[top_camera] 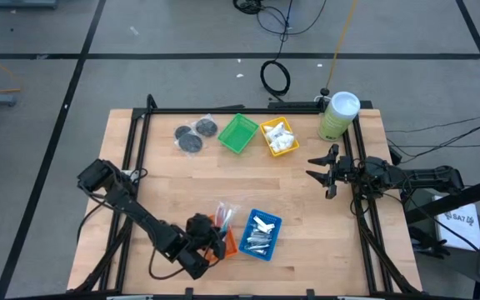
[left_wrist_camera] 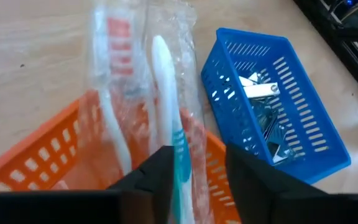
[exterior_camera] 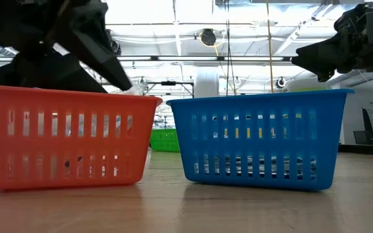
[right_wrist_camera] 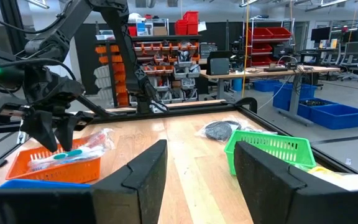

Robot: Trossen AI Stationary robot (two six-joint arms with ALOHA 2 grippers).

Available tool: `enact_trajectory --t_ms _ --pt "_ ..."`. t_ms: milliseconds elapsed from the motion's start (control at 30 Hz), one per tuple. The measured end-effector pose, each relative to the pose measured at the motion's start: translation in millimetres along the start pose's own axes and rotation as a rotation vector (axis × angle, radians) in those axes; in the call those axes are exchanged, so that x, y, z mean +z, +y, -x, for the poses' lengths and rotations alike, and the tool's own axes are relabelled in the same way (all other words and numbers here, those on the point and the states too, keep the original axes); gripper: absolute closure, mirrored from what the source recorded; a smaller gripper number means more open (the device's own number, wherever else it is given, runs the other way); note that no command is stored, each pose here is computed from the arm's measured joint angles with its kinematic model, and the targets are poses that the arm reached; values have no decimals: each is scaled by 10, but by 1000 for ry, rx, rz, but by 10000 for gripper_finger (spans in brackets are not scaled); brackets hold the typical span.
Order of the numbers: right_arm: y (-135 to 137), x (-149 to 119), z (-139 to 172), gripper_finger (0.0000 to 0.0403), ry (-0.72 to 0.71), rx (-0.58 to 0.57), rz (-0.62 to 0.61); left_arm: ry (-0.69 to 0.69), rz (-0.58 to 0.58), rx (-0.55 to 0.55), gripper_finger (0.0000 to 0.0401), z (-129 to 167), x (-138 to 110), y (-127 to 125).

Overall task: Pick & Place Travel size toiletries
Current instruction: Put the green toothbrush into the orange bin, then put the black hairbrush into the green bin

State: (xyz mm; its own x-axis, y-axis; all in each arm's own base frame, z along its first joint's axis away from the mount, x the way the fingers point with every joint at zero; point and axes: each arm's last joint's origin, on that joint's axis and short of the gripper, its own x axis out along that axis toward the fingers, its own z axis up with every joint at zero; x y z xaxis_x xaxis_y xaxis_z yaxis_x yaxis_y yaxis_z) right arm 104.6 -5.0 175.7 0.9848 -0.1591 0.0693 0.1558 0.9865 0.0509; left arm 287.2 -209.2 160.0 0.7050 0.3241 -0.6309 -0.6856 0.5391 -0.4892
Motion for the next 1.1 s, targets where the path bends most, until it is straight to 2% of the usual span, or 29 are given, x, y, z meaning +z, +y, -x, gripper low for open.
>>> enact_trajectory --t_ms 133,233,367,467,567,700,833,933,1100 --pt "0 1 0 227 0 0 0 -16 -14 -20 217 61 108 -38" --pt "0 1 0 225 0 0 0 -88 -61 -67 189 208 306 -111" --pt "0 1 0 227 0 0 0 -224 -149 -100 168 452 695 -174" --pt "0 0 0 229 0 0 0 -332 -187 -72 163 583 1048 -156" --pt "0 0 0 227 0 0 0 -423 -207 11 162 596 1419 -72" --pt "0 0 0 225 0 0 0 -471 -190 204 162 387 1892 179" --pt "0 1 0 228 0 0 0 -370 -80 418 162 86 2342 619" --pt "0 0 0 228 0 0 0 -270 18 563 162 -103 2592 965" --pt "0 0 0 225 0 0 0 -59 65 654 162 -374 2849 1393"
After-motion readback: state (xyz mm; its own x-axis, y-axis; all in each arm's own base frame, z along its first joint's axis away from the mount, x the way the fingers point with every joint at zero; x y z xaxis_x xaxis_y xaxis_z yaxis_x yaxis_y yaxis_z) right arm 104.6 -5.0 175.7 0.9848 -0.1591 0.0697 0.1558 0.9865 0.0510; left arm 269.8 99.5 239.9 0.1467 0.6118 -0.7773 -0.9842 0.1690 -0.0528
